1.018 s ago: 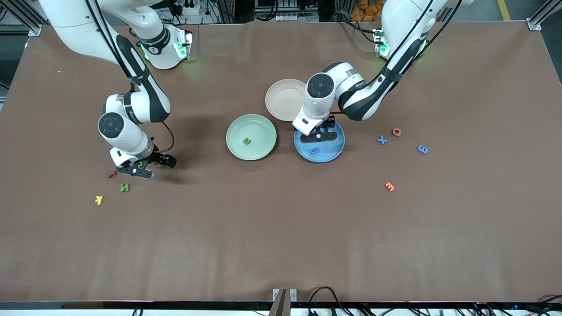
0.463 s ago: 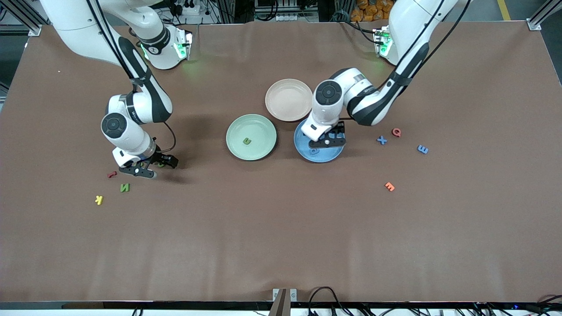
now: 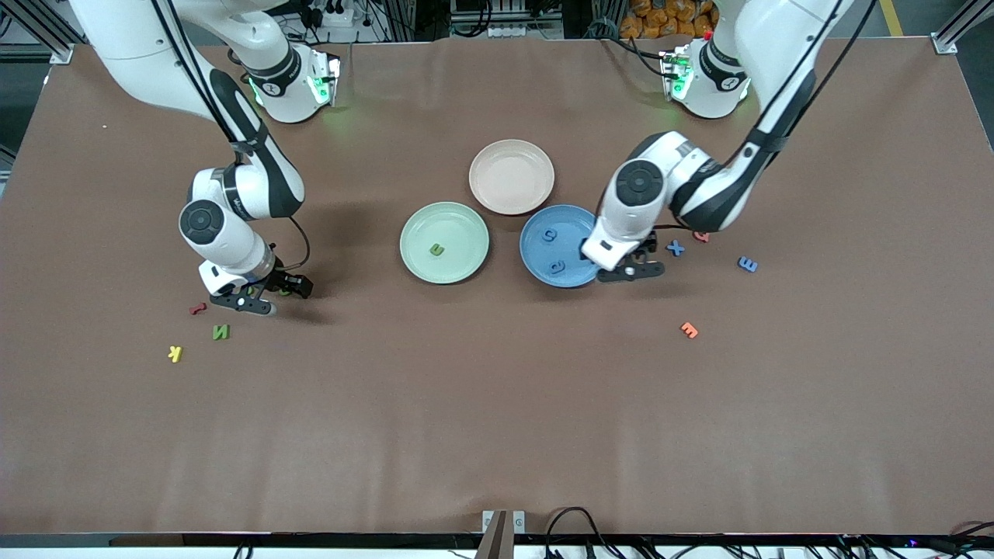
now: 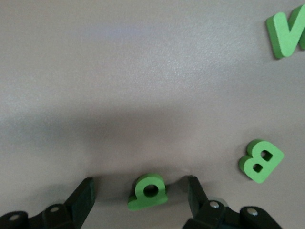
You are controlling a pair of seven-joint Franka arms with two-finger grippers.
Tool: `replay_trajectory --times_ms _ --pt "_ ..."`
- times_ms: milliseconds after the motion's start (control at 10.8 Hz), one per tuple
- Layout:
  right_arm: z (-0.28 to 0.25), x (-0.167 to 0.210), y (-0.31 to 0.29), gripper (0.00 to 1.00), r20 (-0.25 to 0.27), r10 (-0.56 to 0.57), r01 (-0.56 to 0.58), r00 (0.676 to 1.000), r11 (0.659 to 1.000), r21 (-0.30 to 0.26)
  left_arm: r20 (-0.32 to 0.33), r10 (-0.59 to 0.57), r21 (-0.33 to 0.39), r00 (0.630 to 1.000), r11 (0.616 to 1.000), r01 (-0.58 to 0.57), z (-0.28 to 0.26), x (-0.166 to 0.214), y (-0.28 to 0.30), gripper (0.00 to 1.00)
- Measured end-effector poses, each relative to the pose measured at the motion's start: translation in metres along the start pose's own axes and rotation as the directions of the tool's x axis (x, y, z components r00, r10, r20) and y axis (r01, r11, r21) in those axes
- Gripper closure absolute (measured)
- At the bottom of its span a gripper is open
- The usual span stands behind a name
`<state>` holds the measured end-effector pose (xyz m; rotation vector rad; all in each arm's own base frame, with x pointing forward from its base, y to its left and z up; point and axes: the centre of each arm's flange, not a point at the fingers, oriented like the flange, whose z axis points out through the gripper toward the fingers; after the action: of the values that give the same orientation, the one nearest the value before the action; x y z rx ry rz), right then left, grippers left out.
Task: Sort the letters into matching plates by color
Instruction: 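Grasp the green a with the right gripper while the left grasps blue x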
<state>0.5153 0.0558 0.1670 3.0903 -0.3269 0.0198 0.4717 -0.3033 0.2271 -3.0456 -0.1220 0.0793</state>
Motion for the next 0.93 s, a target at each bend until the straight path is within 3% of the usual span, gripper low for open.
replay_trajectory --times_ms 185,278,463,926 --pt "0.0 0.0 0.0 0.17 -0.004 -0.001 0.001 1.0 1.0 0.002 0.003 -0.028 0.02 1.0 0.999 0.028 0.001 0.005 -0.03 0.0" --pt "-0.001 0.0 -0.001 0.26 -0.007 -0.002 0.002 1.0 1.0 0.004 0.002 -0.034 0.035 0.999 0.999 0.034 0.005 0.006 -0.043 0.0" --pt "-0.001 0.0 -0.002 0.29 -0.008 -0.003 0.003 1.0 1.0 0.004 -0.006 -0.023 0.049 1.0 0.999 0.023 0.009 0.018 -0.077 0.0" --pt "-0.001 0.001 0.004 0.35 -0.006 0.007 -0.007 1.0 1.0 0.004 -0.051 0.135 0.0 0.99 0.991 -0.135 0.019 0.018 -0.117 0.0"
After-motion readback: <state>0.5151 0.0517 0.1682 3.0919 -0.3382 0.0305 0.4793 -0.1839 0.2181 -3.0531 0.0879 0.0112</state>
